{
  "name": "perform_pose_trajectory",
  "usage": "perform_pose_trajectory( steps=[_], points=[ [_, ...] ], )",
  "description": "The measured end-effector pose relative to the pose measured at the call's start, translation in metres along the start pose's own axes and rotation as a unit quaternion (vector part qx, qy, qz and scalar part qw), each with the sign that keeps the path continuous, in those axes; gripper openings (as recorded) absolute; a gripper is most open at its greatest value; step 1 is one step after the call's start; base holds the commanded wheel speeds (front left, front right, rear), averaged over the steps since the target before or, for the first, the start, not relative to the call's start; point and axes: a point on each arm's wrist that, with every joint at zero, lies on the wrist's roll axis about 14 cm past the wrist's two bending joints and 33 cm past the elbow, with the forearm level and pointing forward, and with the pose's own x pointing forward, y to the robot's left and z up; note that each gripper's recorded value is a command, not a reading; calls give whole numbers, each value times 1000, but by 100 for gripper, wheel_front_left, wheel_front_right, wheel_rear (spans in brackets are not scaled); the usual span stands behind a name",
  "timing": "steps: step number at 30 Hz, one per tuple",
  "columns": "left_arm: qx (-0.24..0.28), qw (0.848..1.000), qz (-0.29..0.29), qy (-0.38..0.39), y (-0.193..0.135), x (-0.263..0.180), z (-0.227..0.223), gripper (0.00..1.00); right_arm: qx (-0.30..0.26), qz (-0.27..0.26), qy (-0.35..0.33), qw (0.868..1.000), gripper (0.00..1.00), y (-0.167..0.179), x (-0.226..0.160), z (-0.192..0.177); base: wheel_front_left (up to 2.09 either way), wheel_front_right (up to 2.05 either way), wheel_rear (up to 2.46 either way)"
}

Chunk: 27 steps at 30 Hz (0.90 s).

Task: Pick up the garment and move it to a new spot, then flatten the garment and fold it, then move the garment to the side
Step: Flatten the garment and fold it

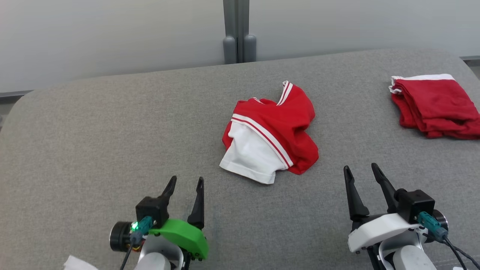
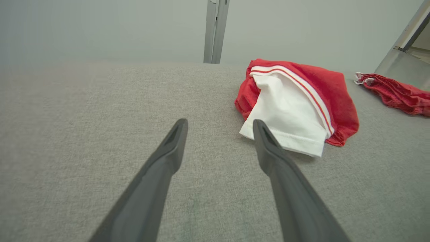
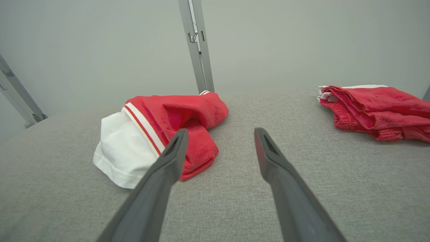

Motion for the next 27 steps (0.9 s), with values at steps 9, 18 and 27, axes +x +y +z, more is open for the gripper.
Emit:
perform_pose_trajectory(
  steps=[9, 18, 27],
  points=[
    [21, 993, -78, 92, -33, 51, -30, 100, -3, -24, 8, 1000, 100, -18, 8, -5, 0, 0, 0],
    [11, 983, -95, 158, -37, 80, -70, 100, 0, -75, 33, 997, 100, -51, -2, -22, 0, 0, 0],
    [6, 982, -110, 151, -44, 90, -76, 0, -2, -95, 39, 995, 100, -64, -5, -26, 0, 0, 0]
  ],
)
